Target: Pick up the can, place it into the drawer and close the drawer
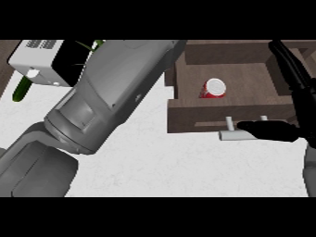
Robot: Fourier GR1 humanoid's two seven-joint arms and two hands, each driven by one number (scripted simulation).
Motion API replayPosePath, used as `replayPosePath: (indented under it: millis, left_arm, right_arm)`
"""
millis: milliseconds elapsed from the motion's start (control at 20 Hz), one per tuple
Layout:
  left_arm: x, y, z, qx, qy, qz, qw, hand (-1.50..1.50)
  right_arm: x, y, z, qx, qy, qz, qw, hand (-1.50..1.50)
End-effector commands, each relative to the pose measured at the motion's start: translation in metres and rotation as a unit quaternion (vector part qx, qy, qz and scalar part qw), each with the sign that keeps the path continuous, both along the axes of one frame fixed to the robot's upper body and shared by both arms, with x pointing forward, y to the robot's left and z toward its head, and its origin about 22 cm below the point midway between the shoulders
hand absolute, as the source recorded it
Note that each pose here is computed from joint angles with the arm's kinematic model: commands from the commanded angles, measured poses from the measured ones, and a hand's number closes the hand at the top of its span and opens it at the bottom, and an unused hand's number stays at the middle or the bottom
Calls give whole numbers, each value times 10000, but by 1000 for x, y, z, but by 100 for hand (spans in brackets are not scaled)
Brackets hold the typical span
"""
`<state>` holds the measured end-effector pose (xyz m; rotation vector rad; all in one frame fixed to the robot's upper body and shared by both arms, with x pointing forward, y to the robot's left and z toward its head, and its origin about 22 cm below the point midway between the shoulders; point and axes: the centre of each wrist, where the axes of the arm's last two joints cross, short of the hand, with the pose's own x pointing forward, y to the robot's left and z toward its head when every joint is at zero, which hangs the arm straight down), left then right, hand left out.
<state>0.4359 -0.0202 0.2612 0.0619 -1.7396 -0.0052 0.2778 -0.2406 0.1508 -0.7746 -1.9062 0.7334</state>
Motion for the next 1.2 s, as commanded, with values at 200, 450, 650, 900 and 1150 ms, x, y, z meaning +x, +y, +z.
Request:
replayPosePath:
  millis: [200, 450, 650, 900, 1150]
  left_arm:
    - [1, 0, -3, 84, -104, -1, 9999, -150]
    - [1, 3, 4, -109, 56, -50, 9999, -150]
    - [13, 35, -3, -74, 84, 75, 9999, -150]
    - [14, 51, 20, -76, 111, 52, 9999, -150]
    - [20, 78, 2, 2, 185, 163, 9997, -150]
  right_arm:
    - [56, 26, -39, -1170, 127, -220, 9928, -150]
    - [71, 40, -82, -1406, 128, -217, 9897, -150]
    - [104, 42, -82, -1535, 19, -531, 9867, -150]
    - [123, 38, -98, -1567, -192, -888, 9834, -150]
    - [139, 59, -99, -1525, -542, -1197, 9795, -150]
